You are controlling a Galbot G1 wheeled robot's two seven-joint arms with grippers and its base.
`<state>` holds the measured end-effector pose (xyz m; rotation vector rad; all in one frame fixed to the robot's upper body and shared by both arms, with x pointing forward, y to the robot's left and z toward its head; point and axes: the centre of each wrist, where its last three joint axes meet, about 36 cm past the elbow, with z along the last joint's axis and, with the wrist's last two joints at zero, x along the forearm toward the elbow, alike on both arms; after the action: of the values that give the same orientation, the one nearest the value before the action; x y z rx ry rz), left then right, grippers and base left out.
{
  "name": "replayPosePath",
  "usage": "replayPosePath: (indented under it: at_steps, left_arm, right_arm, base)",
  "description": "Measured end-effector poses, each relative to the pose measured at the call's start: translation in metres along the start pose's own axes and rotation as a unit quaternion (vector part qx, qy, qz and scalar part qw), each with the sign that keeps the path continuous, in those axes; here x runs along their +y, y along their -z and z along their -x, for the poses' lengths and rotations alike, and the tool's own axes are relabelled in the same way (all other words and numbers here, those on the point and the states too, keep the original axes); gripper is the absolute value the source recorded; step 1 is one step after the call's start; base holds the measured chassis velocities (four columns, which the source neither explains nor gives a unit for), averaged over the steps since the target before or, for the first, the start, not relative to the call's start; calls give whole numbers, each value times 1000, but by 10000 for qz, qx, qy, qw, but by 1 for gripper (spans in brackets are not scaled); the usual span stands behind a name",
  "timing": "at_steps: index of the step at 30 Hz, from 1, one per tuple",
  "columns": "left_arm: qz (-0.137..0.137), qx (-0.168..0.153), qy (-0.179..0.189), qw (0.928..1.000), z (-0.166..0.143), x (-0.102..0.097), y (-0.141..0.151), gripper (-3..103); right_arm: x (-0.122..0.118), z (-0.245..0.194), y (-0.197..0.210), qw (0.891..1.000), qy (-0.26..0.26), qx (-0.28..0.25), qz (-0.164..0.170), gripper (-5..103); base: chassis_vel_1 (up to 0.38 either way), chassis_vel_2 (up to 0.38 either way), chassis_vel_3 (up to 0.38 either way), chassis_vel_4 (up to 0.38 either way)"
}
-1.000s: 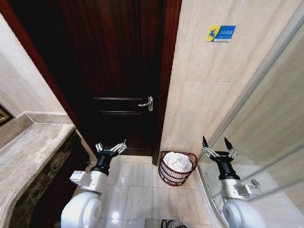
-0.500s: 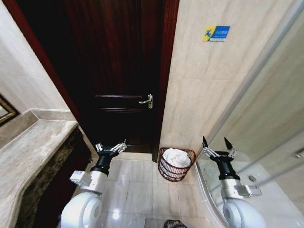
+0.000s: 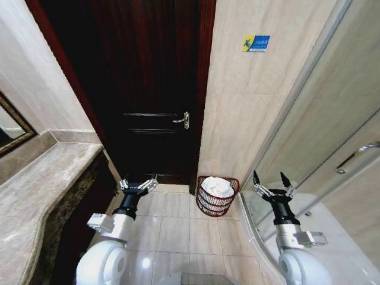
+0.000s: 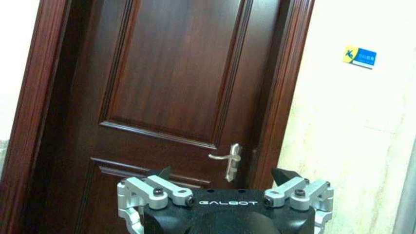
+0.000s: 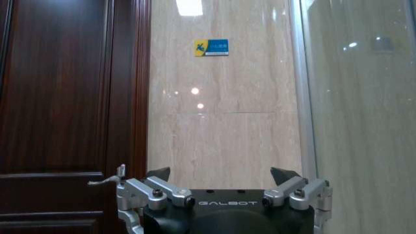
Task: Discard the used towel into the hamper.
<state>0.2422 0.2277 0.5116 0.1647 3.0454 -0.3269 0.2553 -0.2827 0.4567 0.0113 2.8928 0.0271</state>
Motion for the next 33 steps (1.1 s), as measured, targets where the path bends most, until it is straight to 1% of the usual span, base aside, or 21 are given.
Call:
replayPosePath:
  at_steps: [7, 11, 33]
  left_arm:
    - [0, 0, 0, 10000, 0, 0, 0, 100]
    - [0, 1, 0, 10000, 0, 0, 0, 100]
    - [0, 1, 0, 10000, 0, 0, 0, 100]
  right_arm:
    - [0, 0, 0, 10000, 0, 0, 0, 100]
    - [0, 0, 0, 10000, 0, 2, 0, 100]
    - [0, 0, 0, 10000, 0, 2, 0, 100]
  base:
    - [7, 3, -1, 3]
    - [78, -103, -72, 81]
    - [157, -151, -154, 151]
